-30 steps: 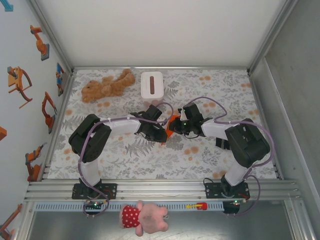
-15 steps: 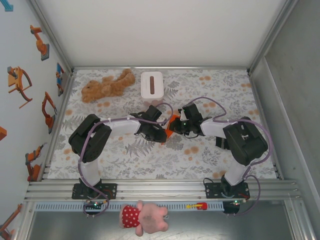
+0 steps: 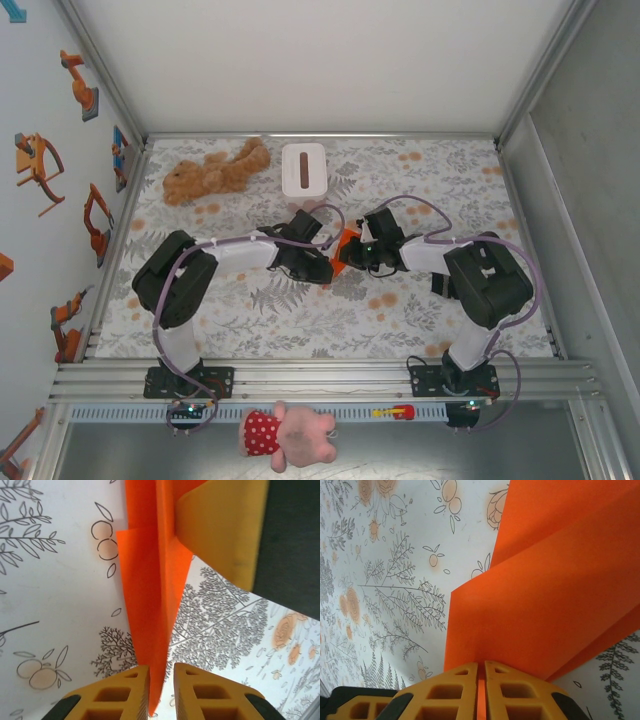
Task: Fold a paper plane with a square sheet of paper (pick it up from the middle)
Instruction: Fold the wing for the fifth time at the center of the table.
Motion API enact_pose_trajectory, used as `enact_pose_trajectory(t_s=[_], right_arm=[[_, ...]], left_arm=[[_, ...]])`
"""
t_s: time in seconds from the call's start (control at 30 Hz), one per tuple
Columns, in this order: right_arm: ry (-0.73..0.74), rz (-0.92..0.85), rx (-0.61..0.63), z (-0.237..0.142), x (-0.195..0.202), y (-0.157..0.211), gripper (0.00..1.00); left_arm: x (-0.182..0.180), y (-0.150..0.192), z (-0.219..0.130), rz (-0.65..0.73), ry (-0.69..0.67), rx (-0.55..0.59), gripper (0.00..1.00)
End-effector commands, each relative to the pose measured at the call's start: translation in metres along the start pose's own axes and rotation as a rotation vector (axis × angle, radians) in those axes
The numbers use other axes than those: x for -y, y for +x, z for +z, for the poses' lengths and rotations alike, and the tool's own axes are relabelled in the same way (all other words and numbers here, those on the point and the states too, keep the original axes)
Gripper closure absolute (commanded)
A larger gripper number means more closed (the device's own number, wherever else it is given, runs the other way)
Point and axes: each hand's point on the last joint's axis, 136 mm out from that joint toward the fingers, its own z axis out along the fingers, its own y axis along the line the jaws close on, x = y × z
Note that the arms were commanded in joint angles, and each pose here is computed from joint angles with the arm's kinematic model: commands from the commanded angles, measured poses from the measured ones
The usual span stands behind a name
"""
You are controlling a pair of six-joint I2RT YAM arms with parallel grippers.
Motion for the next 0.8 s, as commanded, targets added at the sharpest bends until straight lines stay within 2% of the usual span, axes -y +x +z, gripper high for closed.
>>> enact_pose_trajectory(t_s=[0.0,0.43,0.77], right_arm=[[0.014,0.003,0.007,0.000,0.001,-0.006,0.88],[0.016,0.005,0.002,0.001,0.003,-0.005,0.88],[0.022,0.011,-0.004,0.002,0.006,-0.002,0.88]], left_arm=[[0.006,-0.006,-0.011,-0.016,0.021,0.042,0.79],[-0.005,0.005,0.005,-0.066,-0.004,-0.019,0.81],[-0.010,0.008,0.010,-0.076,-0.013,-0.034,0.88]])
